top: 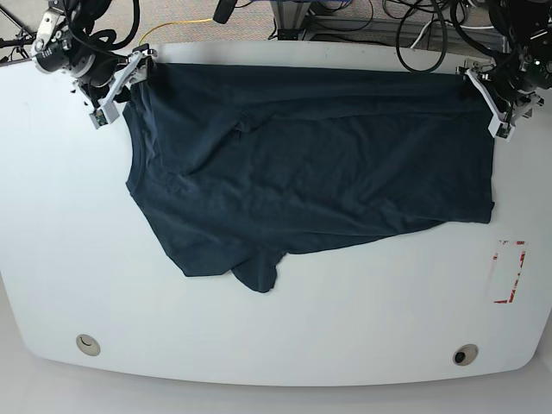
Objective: Fold the T-shirt properly
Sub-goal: 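Pull the grasped edge outward with the right gripper and release it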
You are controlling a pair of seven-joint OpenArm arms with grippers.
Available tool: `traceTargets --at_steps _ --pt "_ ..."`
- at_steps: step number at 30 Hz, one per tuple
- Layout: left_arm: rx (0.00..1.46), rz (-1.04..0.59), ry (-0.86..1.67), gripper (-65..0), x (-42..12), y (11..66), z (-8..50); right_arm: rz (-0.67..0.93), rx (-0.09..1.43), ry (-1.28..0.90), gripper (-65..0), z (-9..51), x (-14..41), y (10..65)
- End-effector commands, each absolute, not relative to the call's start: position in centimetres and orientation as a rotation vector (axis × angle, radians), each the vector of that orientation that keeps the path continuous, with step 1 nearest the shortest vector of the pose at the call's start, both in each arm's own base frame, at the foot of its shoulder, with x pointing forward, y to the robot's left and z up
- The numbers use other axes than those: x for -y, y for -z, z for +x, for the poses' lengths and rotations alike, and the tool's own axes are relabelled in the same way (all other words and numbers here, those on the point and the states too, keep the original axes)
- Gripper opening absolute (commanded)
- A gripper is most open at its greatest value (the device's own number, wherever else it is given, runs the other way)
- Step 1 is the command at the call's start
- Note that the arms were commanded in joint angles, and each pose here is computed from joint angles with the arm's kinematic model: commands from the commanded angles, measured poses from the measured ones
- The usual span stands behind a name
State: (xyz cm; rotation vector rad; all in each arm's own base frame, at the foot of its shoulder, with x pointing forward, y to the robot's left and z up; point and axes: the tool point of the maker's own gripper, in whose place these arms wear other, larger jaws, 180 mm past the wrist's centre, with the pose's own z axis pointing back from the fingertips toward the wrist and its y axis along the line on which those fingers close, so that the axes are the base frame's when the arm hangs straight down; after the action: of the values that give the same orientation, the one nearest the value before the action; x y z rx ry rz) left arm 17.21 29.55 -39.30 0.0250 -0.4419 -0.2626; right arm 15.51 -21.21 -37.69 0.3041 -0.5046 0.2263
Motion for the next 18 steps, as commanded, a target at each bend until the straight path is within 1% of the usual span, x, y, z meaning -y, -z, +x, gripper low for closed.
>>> traceTargets --at_steps 1,4,8,13,18 --pt "0.467 0.032 0.283 -21.8 -29.6 38.6 17.7 0.358 0.556 -0.231 -22.5 15.9 20.5 36.5" --pt "0.467 0.028 0.283 -21.7 -29.4 38.7 17.7 0.396 0.576 -0.227 -22.5 16.0 19.9 36.0" --pt "0.443 0.029 0.276 -21.7 -29.6 39.1 17.0 0.394 0.566 -0.230 -22.5 15.6 20.1 36.1" --pt "0.442 0.034 0.278 -21.7 -29.8 39.0 16.8 0.357 0.582 -0.265 -22.5 15.8 20.1 35.3" --pt "0.451 0.037 0.281 -21.9 -29.8 38.8 17.1 0.295 0.544 -0.266 -22.0 15.5 20.6 36.2"
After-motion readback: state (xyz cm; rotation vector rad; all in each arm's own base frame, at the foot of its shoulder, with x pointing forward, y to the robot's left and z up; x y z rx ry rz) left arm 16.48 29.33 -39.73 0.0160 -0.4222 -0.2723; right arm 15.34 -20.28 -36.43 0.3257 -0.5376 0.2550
